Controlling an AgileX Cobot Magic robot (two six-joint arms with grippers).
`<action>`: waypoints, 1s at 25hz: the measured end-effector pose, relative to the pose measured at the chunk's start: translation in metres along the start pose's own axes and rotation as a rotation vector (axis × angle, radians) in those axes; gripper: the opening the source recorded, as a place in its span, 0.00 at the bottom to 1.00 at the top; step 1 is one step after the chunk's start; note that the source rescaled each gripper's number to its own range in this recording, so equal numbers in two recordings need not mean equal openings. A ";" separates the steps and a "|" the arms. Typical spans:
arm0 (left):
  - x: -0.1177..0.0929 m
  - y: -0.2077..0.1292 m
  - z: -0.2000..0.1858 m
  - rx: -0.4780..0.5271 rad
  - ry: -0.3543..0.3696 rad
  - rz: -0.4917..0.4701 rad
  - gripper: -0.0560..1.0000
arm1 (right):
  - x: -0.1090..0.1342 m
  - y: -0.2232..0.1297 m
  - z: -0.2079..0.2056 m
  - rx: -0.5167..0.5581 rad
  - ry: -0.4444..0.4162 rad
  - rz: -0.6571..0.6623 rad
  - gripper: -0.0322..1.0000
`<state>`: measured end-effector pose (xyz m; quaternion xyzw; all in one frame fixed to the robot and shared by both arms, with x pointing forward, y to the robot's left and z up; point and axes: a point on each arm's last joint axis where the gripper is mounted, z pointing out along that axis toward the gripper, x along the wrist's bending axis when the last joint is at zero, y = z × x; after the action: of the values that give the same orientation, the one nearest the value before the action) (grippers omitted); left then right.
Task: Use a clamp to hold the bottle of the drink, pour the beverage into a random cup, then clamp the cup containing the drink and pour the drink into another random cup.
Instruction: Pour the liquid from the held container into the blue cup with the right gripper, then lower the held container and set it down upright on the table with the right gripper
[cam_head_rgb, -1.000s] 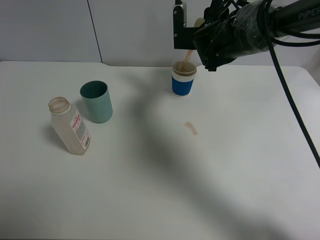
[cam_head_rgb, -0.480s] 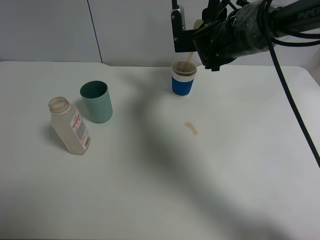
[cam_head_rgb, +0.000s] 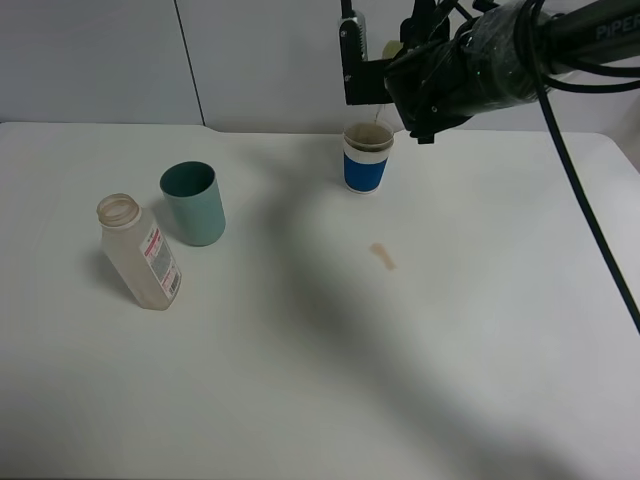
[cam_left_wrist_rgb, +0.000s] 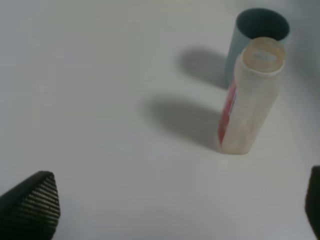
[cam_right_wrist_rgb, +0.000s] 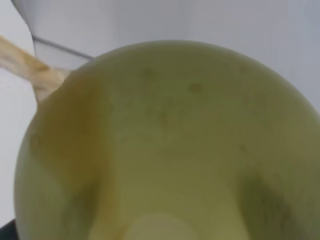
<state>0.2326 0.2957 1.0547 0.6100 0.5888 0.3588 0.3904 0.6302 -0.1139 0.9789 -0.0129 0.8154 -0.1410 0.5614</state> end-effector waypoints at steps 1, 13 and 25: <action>0.000 0.000 0.000 0.000 0.000 0.000 1.00 | 0.000 0.001 0.000 -0.008 0.003 0.033 0.04; 0.000 0.000 0.000 0.000 0.000 0.000 1.00 | 0.002 0.007 0.000 -0.065 0.048 0.751 0.04; 0.000 0.000 0.000 0.000 0.000 0.000 1.00 | -0.014 0.014 -0.022 -0.119 0.077 1.093 0.04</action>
<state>0.2326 0.2957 1.0547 0.6100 0.5888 0.3588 0.3904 0.6169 -0.0934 0.9962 0.3858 0.7297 0.2173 0.5211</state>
